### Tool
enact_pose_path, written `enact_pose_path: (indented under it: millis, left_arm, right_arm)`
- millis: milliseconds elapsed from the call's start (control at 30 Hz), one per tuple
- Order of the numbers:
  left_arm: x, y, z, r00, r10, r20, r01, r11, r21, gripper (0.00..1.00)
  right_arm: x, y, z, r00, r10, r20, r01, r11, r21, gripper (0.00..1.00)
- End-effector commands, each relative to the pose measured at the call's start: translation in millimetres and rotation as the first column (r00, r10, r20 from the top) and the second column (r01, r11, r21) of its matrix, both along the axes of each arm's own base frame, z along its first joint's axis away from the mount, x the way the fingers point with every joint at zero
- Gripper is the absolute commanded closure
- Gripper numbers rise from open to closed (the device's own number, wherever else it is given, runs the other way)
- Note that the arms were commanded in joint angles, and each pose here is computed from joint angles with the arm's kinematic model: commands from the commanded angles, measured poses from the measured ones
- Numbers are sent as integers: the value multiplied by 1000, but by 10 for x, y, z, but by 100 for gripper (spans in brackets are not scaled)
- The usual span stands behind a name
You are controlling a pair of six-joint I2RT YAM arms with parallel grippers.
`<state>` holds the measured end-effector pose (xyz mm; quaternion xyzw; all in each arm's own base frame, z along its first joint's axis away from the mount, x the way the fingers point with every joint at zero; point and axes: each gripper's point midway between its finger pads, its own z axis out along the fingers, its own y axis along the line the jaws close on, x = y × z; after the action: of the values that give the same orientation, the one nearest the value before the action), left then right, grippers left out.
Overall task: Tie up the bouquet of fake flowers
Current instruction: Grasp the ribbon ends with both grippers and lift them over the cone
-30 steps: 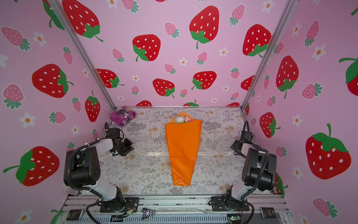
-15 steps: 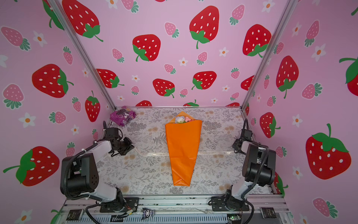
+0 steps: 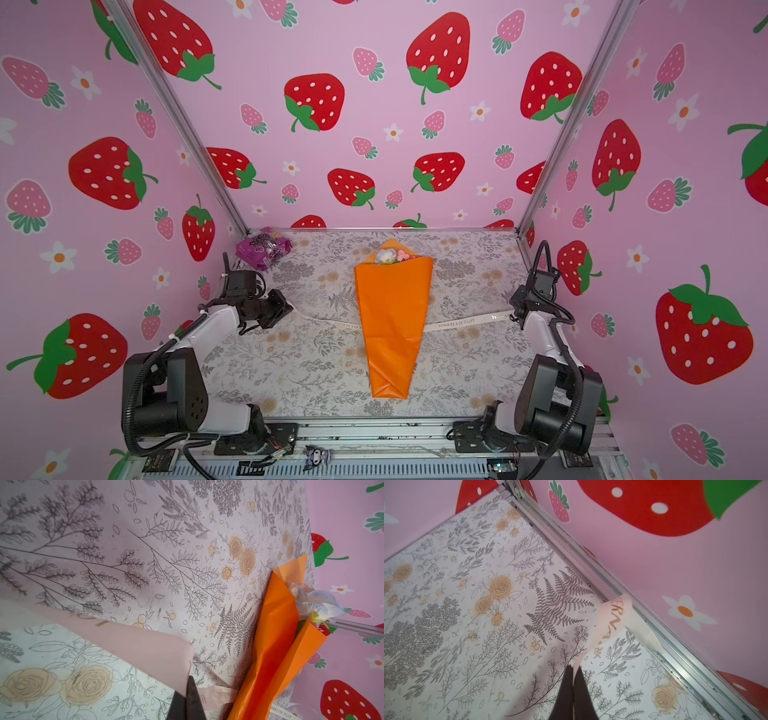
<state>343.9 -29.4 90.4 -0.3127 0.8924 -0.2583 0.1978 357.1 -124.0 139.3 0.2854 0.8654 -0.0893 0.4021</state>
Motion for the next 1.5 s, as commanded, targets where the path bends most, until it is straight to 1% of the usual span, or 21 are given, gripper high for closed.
enact_pose_path:
  millis: [0, 133, 300, 367, 400, 433, 533, 633, 700, 800, 867, 900, 1000, 1067, 1200, 1267, 1333, 1367, 1400, 1433, 1467]
  left_arm:
    - [-101, -63, -51, 999, -30, -21, 30, 1000, 2, 100]
    - [-89, -213, -88, 997, -76, -29, 75, 997, -27, 100]
    - [-56, -411, -32, 993, -117, -8, 117, 993, -21, 100]
    - [-30, -485, 41, 991, -136, 14, 136, 991, 3, 100]
    - [-16, -508, 78, 989, -145, 26, 144, 989, 22, 100]
    - [-5, -537, 126, 987, -156, 40, 154, 987, 44, 100]
    - [49, -659, 308, 973, -205, 102, 194, 975, 108, 100]
    - [89, -811, 512, 949, -269, 163, 239, 954, 181, 100]
    - [106, -911, 634, 931, -306, 197, 263, 940, 216, 100]
    - [91, -977, 788, 912, -333, 240, 266, 924, 274, 100]
    - [52, -1027, 889, 896, -351, 273, 272, 919, 287, 100]
    - [48, -1003, 920, 893, -348, 286, 256, 915, 313, 100]
    - [-19, -1023, 985, 876, -358, 324, 252, 911, 325, 100]
    - [-58, -1013, 994, 873, -352, 337, 244, 914, 324, 100]
    - [-133, -1008, 984, 872, -344, 348, 238, 919, 314, 100]
    - [-163, -1018, 969, 871, -347, 348, 242, 919, 311, 100]
    - [-185, -1007, 953, 872, -343, 348, 238, 920, 311, 100]
    - [-192, -1007, 952, 872, -342, 350, 237, 921, 310, 100]
    - [-198, -1006, 954, 871, -342, 353, 237, 921, 309, 100]
    - [-206, -1016, 961, 869, -345, 356, 239, 921, 308, 100]
    - [-210, -1019, 969, 866, -347, 359, 241, 920, 309, 100]
  right_arm:
    - [-60, -85, 196, 999, -49, 16, 49, 998, -25, 100]
    - [-50, -49, 358, 997, -39, 61, 39, 999, -11, 100]
    - [57, 166, 632, 986, 78, 150, -84, 996, 35, 100]
    - [114, 363, 810, 957, 175, 230, -193, 979, 62, 100]
    - [139, 482, 894, 934, 226, 276, -256, 964, 77, 100]
    - [167, 640, 1006, 897, 291, 334, -337, 937, 89, 100]
    - [181, 1226, 1334, 756, 474, 452, -566, 820, 87, 100]
    - [139, 1949, 1542, 611, 636, 471, -728, 685, 20, 100]
    - [78, 2453, 1649, 507, 720, 473, -816, 578, -7, 100]
    - [-38, 3194, 1734, 371, 792, 484, -904, 428, -7, 100]
    - [-143, 3682, 1722, 288, 843, 455, -942, 335, -25, 100]
    - [-187, 3941, 1647, 252, 870, 424, -958, 288, -20, 100]
    - [-368, 4620, 1525, 130, 915, 381, -990, 140, 3, 100]
    - [-423, 4920, 1334, 100, 937, 336, -995, 93, 35, 100]
    - [-643, 5383, 1036, -16, 952, 306, -994, -47, 95, 100]
    - [-686, 5489, 851, -33, 962, 273, -988, -73, 136, 100]
    - [-751, 5581, 677, -79, 965, 249, -976, -126, 177, 100]
    - [-763, 5607, 602, -88, 967, 241, -970, -138, 199, 100]
    - [-799, 5658, 529, -112, 966, 233, -961, -165, 220, 100]
    - [-819, 5704, 466, -129, 968, 213, -956, -179, 234, 99]
    - [-804, 5724, 405, -125, 974, 188, -956, -169, 240, 98]
